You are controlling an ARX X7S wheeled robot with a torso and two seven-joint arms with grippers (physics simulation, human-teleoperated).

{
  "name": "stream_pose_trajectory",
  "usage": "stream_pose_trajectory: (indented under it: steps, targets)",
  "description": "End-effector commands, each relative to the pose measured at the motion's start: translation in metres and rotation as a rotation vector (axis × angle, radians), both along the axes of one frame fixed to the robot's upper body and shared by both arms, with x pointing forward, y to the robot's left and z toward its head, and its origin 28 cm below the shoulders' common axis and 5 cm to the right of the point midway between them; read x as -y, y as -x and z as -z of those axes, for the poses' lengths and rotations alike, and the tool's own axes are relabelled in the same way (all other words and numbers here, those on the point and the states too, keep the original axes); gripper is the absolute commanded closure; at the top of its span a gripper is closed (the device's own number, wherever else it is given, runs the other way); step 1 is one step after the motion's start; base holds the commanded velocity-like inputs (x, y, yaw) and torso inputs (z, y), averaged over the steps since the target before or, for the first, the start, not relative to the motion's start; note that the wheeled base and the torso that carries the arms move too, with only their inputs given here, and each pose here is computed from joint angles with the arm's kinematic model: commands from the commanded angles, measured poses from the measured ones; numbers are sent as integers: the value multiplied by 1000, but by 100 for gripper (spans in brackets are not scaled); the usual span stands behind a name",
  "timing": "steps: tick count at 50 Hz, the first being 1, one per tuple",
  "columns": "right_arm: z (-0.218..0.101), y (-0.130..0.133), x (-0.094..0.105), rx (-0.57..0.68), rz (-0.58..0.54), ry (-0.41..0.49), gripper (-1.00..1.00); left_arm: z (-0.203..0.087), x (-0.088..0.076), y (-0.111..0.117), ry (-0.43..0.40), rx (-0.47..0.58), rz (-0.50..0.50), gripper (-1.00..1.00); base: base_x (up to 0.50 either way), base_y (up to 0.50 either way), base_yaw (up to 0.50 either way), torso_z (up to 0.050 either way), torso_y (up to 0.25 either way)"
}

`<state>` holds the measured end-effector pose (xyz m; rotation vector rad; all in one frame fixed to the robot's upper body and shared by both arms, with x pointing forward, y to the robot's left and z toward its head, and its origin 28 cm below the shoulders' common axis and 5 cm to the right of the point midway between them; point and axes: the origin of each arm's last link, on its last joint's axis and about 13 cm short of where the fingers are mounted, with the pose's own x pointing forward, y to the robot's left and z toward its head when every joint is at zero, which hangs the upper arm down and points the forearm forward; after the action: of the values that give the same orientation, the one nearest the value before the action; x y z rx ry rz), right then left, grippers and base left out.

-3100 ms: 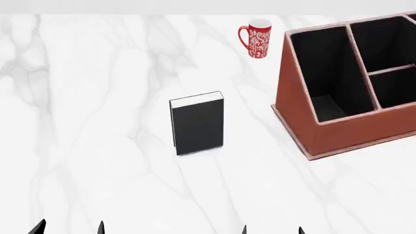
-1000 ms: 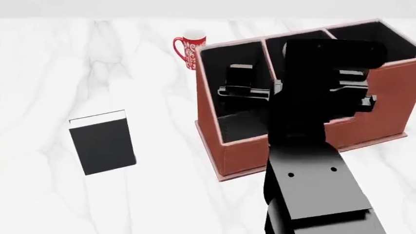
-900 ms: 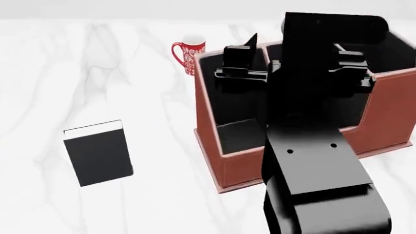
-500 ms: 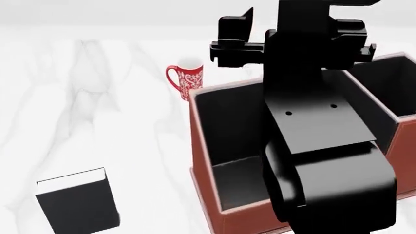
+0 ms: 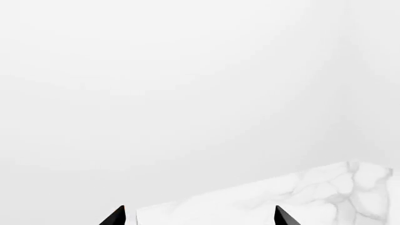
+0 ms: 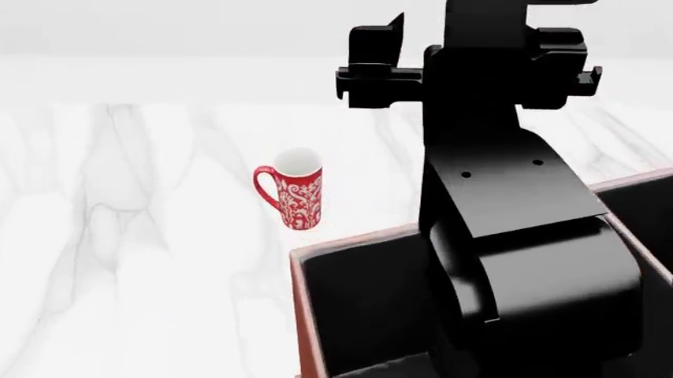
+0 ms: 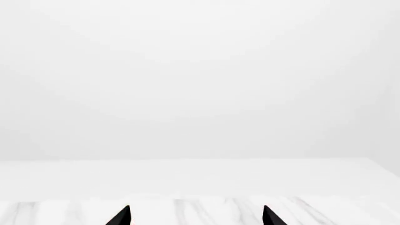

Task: Pick up the book and place it in the right compartment of the caddy.

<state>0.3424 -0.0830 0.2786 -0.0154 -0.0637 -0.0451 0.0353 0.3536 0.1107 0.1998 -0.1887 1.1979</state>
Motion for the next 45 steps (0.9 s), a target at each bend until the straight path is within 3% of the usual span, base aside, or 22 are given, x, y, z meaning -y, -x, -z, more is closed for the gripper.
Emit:
stream_pose_trajectory:
  steps: [1, 3, 12, 13, 14, 22, 23, 24, 26, 27, 28, 30, 32, 33, 36, 37, 38, 39, 40, 45]
  targets:
    - [0, 1, -1, -4, 2, 2, -100, 1, 0, 0, -2, -6, 0, -100, 500, 0, 0, 0, 0]
    - [2, 0, -1, -36, -6, 39, -100, 1, 0, 1, -3, -5, -1, -100, 250, 0, 0, 0, 0]
    - [2, 1, -3, -51, -15, 40, -100, 3, 0, 0, 2, -8, -1, -100, 0, 0, 0, 0, 1]
    - [3, 3, -4, -53, -77, 42, -100, 3, 0, 0, 2, -9, 0, -100, 0, 0, 0, 0, 0]
    - [4, 4, -4, -50, -40, 40, -100, 3, 0, -1, 1, -9, 0, -100, 0, 0, 0, 0, 0]
    - [-7, 1, -10, -66, -39, 53, -100, 4, 0, 0, -1, -10, 0, -100, 0, 0, 0, 0, 0]
    - [-8, 3, -12, -78, -133, 72, -100, 4, 0, 0, 0, -11, -1, -100, 0, 0, 0, 0, 0]
    - [-8, 4, -13, -99, -178, 13, -100, 4, 0, 0, 0, -11, -1, -100, 0, 0, 0, 0, 0]
    - [-9, 5, -15, -84, -219, 49, -100, 4, 0, 0, 0, -12, -2, -100, 0, 0, 0, 0, 0]
    - [-10, 7, -17, -58, -355, 22, -100, 4, 0, 0, -1, -11, -3, -100, 0, 0, 0, 0, 0]
    - [-10, 8, -18, -55, -372, 66, -100, 3, 0, 0, -1, -10, -3, -100, 0, 0, 0, 0, 0]
    - [-11, 9, -19, -104, -477, 49, -100, 3, 0, 0, -2, -10, -4, -100, 0, 0, 0, 0, 0]
    - [-12, 12, -21, -106, -531, 88, -100, 4, 0, 0, -1, -12, -3, -100, 0, 0, 0, 0, 0]
    - [-17, 19, -23, -167, -661, 110, -100, 3, 0, -1, -4, -12, -1, -100, 0, 0, 0, 0, 0]
    - [-21, 24, -25, -132, -738, 127, -100, 4, 0, -1, -2, -11, -3, -100, 0, 0, 0, 0, 0]
    - [-2, 39, -14, -108, -909, 300, -100, 5, 0, 0, -3, -8, -1, -100, 0, 0, 0, 0, 0]
    - [8, 59, -21, -129, -1112, 501, -100, 5, 0, 0, -3, -8, -1, -100, 0, 0, 0, 0, 0]
    - [22, 79, -41, -168, -1309, 650, -100, 5, 0, 0, -4, -9, -1, -100, 0, 0, 0, 0, 0]
    - [29, 82, -44, -193, -1337, 687, -100, 4, 0, 1, -4, -9, -1, -100, 0, 0, 0, 0, 0]
    - [34, 83, -46, -191, -1342, 701, -100, 5, 0, -1, -4, -11, 2, -100, 0, 0, 0, 0, 0]
